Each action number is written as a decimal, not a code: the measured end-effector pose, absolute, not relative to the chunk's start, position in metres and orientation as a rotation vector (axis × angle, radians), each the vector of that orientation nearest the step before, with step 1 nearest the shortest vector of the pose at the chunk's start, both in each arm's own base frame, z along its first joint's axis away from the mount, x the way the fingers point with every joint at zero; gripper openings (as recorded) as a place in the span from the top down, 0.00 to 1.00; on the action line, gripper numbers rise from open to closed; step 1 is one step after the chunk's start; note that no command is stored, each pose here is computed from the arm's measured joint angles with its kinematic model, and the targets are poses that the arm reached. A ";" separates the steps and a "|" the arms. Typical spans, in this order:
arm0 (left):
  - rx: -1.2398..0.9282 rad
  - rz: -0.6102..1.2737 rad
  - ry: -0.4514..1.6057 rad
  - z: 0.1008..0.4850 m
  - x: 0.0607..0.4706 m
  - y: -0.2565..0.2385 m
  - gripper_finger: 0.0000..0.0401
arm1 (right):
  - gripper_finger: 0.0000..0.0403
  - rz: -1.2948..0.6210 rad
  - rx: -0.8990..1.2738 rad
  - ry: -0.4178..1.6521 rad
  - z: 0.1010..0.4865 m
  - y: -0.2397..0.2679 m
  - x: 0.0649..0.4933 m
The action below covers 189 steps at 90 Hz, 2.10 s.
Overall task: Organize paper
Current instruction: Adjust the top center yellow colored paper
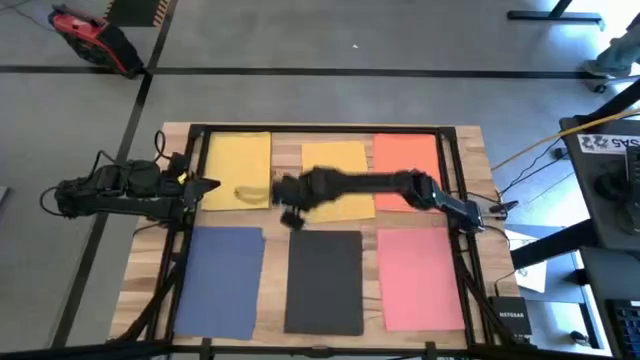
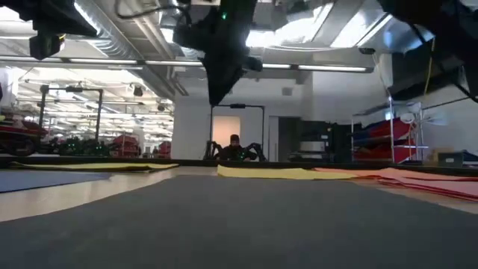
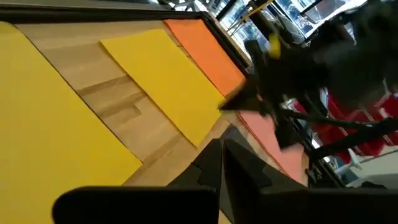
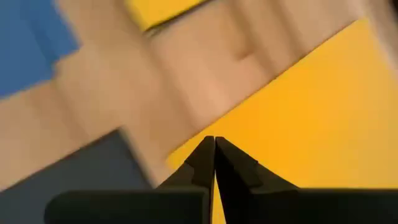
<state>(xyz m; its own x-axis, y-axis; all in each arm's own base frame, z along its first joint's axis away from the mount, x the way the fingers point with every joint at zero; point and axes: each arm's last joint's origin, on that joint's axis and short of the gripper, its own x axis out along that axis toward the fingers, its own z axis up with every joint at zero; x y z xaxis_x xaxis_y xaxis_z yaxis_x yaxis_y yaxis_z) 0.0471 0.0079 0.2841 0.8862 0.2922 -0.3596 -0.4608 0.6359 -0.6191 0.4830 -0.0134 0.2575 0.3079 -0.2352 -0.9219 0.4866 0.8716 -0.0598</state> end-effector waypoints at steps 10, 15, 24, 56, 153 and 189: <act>-0.767 0.453 0.223 0.284 0.047 0.009 1.00 | 1.00 -0.424 0.269 1.082 0.265 -0.044 0.489; -0.765 0.462 0.218 0.284 0.047 0.009 1.00 | 1.00 -0.357 0.243 1.042 0.267 -0.054 0.493; -0.764 0.473 0.199 0.286 0.047 0.009 1.00 | 1.00 -0.196 0.183 0.994 0.271 -0.059 0.499; -0.754 0.535 0.109 0.291 0.048 0.012 1.00 | 1.00 0.104 0.071 0.894 0.258 -0.055 0.509; -0.723 0.701 0.236 0.274 0.040 0.014 1.00 | 1.00 -0.695 0.596 0.947 0.190 -0.080 0.397; -0.741 0.709 0.227 0.274 0.039 0.014 1.00 | 1.00 -0.671 0.580 1.128 0.134 -0.108 0.398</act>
